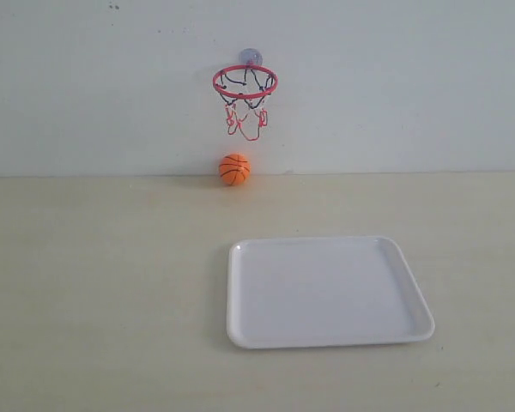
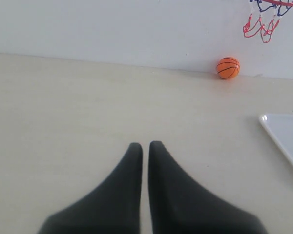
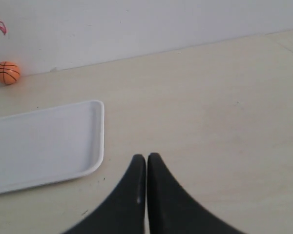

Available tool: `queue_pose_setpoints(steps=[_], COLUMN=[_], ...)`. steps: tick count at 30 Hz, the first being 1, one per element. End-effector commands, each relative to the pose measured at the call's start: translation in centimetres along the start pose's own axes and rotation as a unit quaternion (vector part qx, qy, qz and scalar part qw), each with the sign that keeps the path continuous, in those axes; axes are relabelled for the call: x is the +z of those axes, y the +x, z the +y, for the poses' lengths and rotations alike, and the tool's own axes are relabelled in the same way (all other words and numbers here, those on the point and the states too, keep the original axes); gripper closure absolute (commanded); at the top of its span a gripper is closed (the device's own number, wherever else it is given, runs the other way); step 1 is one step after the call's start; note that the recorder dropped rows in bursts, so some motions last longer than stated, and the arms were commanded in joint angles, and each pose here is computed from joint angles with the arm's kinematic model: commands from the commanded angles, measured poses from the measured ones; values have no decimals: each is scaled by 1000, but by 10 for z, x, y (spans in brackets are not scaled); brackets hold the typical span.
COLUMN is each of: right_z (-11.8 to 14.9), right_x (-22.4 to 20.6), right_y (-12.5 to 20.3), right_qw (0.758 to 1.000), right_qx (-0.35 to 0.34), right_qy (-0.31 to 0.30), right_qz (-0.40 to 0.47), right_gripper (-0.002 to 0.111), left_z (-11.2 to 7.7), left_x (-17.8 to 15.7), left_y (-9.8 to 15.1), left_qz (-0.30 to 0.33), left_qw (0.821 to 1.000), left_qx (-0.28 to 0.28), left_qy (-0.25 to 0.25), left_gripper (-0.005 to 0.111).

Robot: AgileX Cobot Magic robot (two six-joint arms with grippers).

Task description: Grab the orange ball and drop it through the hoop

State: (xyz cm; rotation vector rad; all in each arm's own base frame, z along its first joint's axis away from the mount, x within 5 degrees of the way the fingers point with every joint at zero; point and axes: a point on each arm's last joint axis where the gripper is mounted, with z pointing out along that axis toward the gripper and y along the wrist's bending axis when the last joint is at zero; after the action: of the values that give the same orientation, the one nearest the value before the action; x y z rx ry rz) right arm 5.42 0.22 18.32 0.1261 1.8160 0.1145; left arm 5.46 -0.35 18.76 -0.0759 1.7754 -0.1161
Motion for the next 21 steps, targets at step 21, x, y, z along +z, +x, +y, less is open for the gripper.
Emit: queue_pose_setpoints(steps=[21], right_z=[6], right_x=[-1], right_y=[1], right_qw=[998], right_qx=[-41], right_qy=[-56], right_qz=[4], right_gripper=[109], left_z=[0], left_x=[0], left_y=[1], left_qz=[0], left_qw=[1000], left_qx=[-1], left_qy=[2], left_gripper=[103])
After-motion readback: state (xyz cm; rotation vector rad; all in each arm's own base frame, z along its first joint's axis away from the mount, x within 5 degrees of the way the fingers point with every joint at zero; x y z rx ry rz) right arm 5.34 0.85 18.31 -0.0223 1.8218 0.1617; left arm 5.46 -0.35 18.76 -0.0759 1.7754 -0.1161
